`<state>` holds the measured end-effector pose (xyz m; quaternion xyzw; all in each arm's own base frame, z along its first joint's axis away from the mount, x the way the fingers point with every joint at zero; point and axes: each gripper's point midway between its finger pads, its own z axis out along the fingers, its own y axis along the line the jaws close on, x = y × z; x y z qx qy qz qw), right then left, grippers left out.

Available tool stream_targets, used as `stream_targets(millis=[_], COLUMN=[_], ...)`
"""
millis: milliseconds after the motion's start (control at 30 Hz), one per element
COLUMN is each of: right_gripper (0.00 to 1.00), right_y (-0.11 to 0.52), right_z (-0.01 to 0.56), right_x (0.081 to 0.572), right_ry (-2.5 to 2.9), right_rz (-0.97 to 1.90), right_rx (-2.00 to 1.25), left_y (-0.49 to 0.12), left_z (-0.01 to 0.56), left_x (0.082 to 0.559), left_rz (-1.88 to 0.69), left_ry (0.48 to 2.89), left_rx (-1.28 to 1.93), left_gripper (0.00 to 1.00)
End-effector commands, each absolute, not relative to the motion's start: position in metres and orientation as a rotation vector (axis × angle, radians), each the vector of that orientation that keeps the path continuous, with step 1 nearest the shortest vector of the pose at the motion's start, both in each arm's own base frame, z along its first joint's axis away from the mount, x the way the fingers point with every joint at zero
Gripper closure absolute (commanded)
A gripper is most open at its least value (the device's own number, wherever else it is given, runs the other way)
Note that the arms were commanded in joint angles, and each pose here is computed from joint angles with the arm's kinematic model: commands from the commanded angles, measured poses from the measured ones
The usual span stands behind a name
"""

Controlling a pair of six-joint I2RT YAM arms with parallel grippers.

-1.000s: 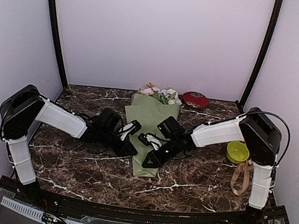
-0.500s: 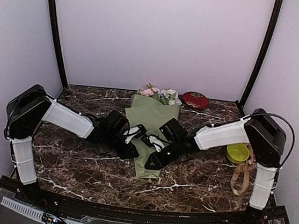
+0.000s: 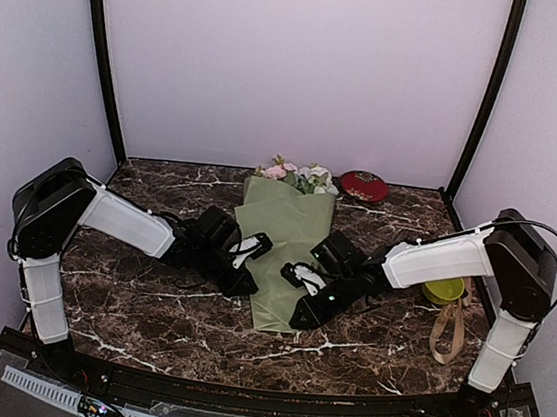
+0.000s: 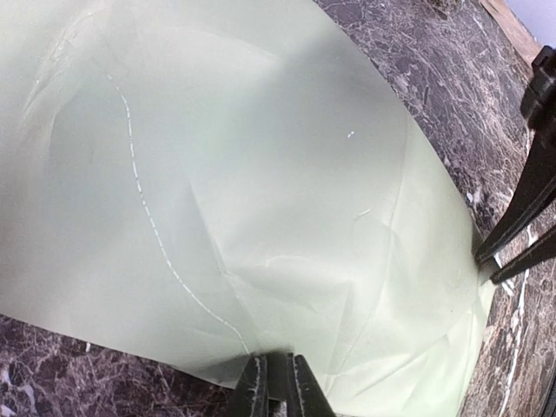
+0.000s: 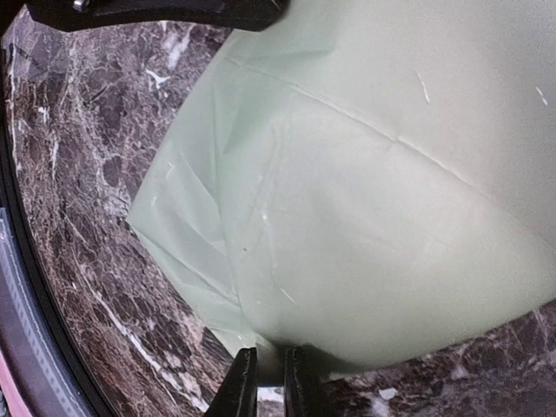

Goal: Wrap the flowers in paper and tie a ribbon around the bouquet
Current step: Pick up the ribbon from the corner of the board.

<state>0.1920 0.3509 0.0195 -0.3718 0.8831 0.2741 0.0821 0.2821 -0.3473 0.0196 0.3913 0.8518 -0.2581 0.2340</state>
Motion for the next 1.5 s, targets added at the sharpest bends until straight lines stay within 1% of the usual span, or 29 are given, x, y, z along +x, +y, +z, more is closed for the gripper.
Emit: stream_targets(millis=[0,67,167,233,300,367,433,467,567,600,633,767,900,1067,1167,1233,1267,1300,1367,1400,1433,1467], right_gripper=[0.88,0.86,0.84,0.79,0.74,0.67,0.54,0.50,0.27,0.22,0.21,0.25,0.26,0.24,0.26,0.33,0.39,0.45,0.63,0.68,0.77,0.81], right_y=[0.292,0.278,0.241,0.210,0.183,0.156,0.130,0.115,0.069,0.058,0.048,0.028,0.010,0.023,0.028,0.034,0.036,0.038,0.037,0.035,0.033,0.029], right_z=[0.001,0.021,0.070,0.103,0.129,0.140,0.141,0.141,0.138,0.135,0.130,0.098,0.070,0.032,0.013,0.006,0.003,0.002,0.005,0.007,0.012,0.018], right_x=[0.177,0.201,0.252,0.279,0.297,0.305,0.305,0.302,0.290,0.285,0.280,0.251,0.217,0.200,0.192,0.192,0.192,0.193,0.195,0.197,0.200,0.203], right_ry=[2.859,2.825,2.715,2.638,2.580,2.557,2.540,2.527,2.479,2.474,2.475,2.512,2.554,2.630,2.678,2.705,2.711,2.713,2.700,2.688,2.666,2.632], right_rz=[0.489,0.375,0.153,0.030,-0.010,0.012,0.015,-0.008,-0.099,-0.098,-0.091,-0.078,-0.217,-0.098,-0.065,-0.019,0.000,0.018,0.033,0.040,0.054,0.063], right_rx=[-1.045,-0.916,-0.637,-0.439,-0.254,-0.043,0.128,0.211,0.479,0.560,0.634,0.883,1.042,1.106,1.140,1.117,1.117,1.116,1.122,1.118,1.111,1.121], left_y=[-0.313,-0.314,-0.314,-0.315,-0.315,-0.315,-0.315,-0.315,-0.315,-0.316,-0.315,-0.316,-0.316,-0.316,-0.316,-0.316,-0.315,-0.316,-0.316,-0.316,-0.316,-0.316], left_z=[-0.028,-0.028,-0.027,-0.027,-0.027,-0.027,-0.027,-0.027,-0.027,-0.026,-0.027,-0.027,-0.027,-0.028,-0.027,-0.027,-0.027,-0.027,-0.027,-0.026,-0.026,-0.026], left_x=[0.251,0.252,0.252,0.252,0.252,0.252,0.253,0.253,0.253,0.253,0.253,0.254,0.253,0.253,0.253,0.252,0.252,0.253,0.253,0.253,0.253,0.253], left_rz=[-0.606,-0.605,-0.606,-0.611,-0.616,-0.613,-0.608,-0.607,-0.607,-0.608,-0.608,-0.608,-0.610,-0.612,-0.611,-0.610,-0.610,-0.611,-0.610,-0.609,-0.609,-0.608], left_ry=[2.554,2.552,2.546,2.545,2.543,2.542,2.539,2.537,2.536,2.535,2.535,2.530,2.529,2.530,2.531,2.531,2.533,2.532,2.533,2.533,2.532,2.532], left_rx=[1.130,1.129,1.130,1.132,1.134,1.135,1.135,1.137,1.137,1.137,1.138,1.140,1.142,1.145,1.147,1.149,1.148,1.148,1.148,1.148,1.147,1.149], left_gripper=[0.92,0.92,0.92,0.92,0.92,0.92,0.92,0.92,0.92,0.92,0.92,0.92,0.92,0.92,0.92,0.92,0.92,0.92,0.92,0.92,0.92,0.92])
